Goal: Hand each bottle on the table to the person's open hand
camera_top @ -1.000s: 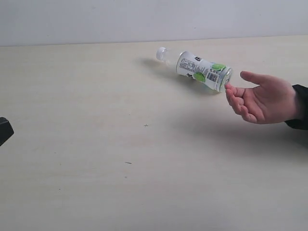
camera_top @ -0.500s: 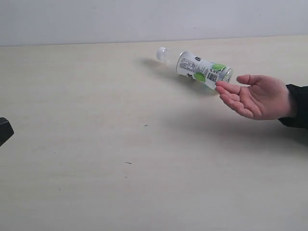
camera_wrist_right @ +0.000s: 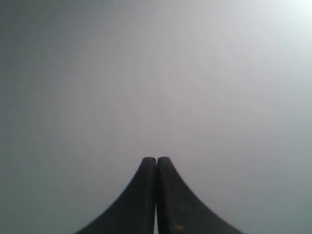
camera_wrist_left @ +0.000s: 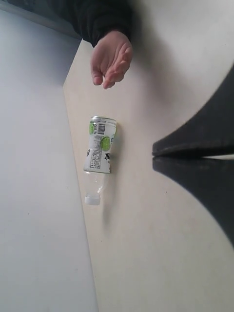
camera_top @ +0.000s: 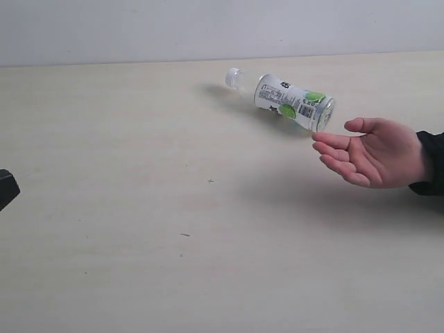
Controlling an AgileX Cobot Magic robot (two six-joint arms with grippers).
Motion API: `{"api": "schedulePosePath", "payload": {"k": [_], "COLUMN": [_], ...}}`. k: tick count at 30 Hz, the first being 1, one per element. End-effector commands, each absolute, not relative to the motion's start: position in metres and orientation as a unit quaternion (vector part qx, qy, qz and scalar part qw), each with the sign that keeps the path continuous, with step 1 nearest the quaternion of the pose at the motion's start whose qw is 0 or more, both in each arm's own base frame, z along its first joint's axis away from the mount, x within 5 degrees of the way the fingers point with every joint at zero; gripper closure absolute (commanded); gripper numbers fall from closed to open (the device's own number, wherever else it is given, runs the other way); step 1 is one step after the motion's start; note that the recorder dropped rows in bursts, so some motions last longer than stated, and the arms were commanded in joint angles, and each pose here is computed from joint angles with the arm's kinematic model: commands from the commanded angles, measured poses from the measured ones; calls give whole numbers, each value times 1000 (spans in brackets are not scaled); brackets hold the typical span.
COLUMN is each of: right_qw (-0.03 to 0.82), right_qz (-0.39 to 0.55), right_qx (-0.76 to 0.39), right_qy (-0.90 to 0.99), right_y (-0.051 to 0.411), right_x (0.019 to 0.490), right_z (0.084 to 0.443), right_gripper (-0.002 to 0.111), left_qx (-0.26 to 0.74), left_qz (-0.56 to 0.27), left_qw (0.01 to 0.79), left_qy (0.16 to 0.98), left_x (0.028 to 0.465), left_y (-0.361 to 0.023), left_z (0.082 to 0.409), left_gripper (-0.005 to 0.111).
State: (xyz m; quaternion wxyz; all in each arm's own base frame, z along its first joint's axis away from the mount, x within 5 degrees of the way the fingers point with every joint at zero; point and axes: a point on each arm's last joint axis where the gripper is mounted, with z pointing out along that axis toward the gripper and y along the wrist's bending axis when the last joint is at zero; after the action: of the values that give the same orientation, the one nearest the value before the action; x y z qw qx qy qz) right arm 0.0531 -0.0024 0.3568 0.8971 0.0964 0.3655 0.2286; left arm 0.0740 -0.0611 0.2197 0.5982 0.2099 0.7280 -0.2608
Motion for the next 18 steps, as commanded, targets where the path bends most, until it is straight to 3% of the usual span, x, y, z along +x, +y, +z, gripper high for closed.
{"api": "schedulePosePath", "payload": {"k": [1, 4, 9, 14, 18], "right_qw": [867, 805, 645, 418, 284], "right_qz": [208, 193, 131, 73, 97], "right_qx": [87, 78, 14, -58, -169], "right_qy": [444, 555, 753, 904, 939], "right_y": [10, 22, 48, 65, 85], "right_x": [112, 169, 269, 344, 382], "right_z": [398, 412, 404, 368, 343], "right_gripper": [108, 108, 108, 108, 108], "left_qx": [208, 208, 208, 208, 208], "left_qz": [-261, -261, -261, -261, -261], "left_qw": [601, 601, 601, 601, 601], "left_qy": [727, 727, 727, 727, 727], "left_x": [74, 74, 74, 74, 74], "left_y": [-60, -60, -60, -60, -60], "left_z": [219, 219, 219, 219, 219], "left_gripper": [107, 107, 107, 107, 107]}}
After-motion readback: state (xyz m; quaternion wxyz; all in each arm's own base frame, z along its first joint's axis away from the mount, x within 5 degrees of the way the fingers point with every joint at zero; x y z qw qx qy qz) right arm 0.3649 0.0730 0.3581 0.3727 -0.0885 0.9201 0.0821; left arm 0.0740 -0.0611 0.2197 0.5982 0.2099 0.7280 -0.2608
